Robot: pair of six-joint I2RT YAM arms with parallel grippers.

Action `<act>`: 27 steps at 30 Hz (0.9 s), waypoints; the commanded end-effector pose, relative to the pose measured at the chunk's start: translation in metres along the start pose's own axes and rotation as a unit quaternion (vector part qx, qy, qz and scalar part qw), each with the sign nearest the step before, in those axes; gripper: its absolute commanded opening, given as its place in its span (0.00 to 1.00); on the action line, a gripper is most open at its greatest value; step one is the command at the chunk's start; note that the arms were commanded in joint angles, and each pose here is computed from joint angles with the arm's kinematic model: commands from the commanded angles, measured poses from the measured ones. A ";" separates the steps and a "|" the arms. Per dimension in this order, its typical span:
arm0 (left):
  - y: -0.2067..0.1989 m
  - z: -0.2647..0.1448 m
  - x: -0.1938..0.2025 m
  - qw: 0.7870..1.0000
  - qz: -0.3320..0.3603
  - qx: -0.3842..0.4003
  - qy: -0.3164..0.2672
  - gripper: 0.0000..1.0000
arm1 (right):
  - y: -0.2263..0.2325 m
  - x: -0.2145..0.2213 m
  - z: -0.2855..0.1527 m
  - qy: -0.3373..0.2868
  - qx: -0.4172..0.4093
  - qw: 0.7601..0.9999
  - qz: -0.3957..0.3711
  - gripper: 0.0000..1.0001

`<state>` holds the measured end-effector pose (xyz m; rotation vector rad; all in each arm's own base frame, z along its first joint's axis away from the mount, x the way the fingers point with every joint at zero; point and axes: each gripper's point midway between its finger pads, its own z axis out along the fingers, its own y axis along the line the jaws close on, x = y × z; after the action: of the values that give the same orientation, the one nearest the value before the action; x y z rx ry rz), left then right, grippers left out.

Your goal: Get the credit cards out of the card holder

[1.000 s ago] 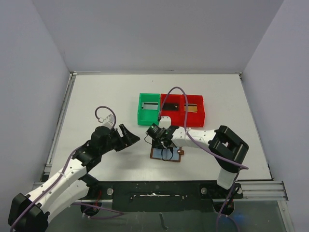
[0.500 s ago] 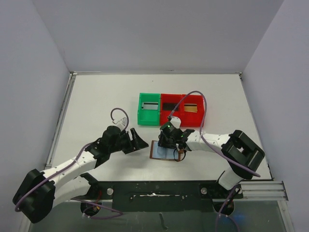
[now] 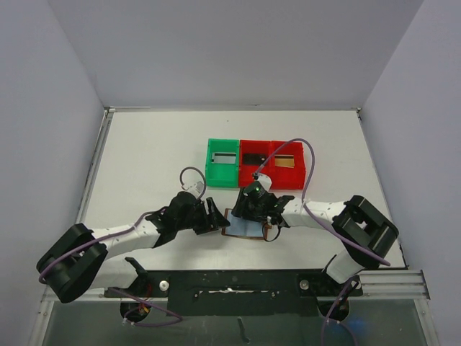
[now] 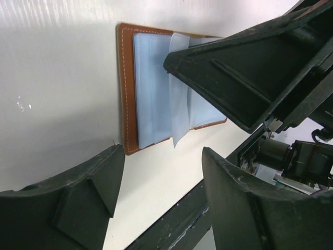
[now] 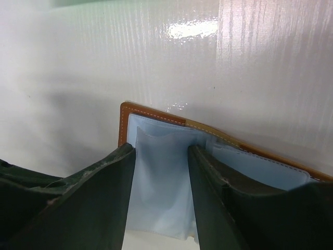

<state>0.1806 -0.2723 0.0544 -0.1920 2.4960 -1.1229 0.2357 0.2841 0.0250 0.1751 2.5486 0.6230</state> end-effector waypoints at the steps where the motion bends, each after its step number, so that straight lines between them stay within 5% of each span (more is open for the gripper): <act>1: -0.036 0.004 -0.026 0.997 0.013 0.057 -0.047 0.56 | -0.026 0.027 0.004 0.042 0.032 0.999 0.006 0.45; 19: -0.020 0.033 -0.010 0.999 -0.009 0.051 -0.009 0.44 | -0.026 0.031 0.006 0.052 0.020 0.998 0.017 0.48; 27: -0.044 0.033 -0.006 0.992 -0.034 0.125 -0.001 0.36 | -0.023 0.035 0.008 0.060 0.006 0.998 0.026 0.48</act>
<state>0.1935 -0.3030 0.0384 -0.2476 2.4616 -1.2667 0.2367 0.2905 0.0268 0.2059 2.5275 0.7264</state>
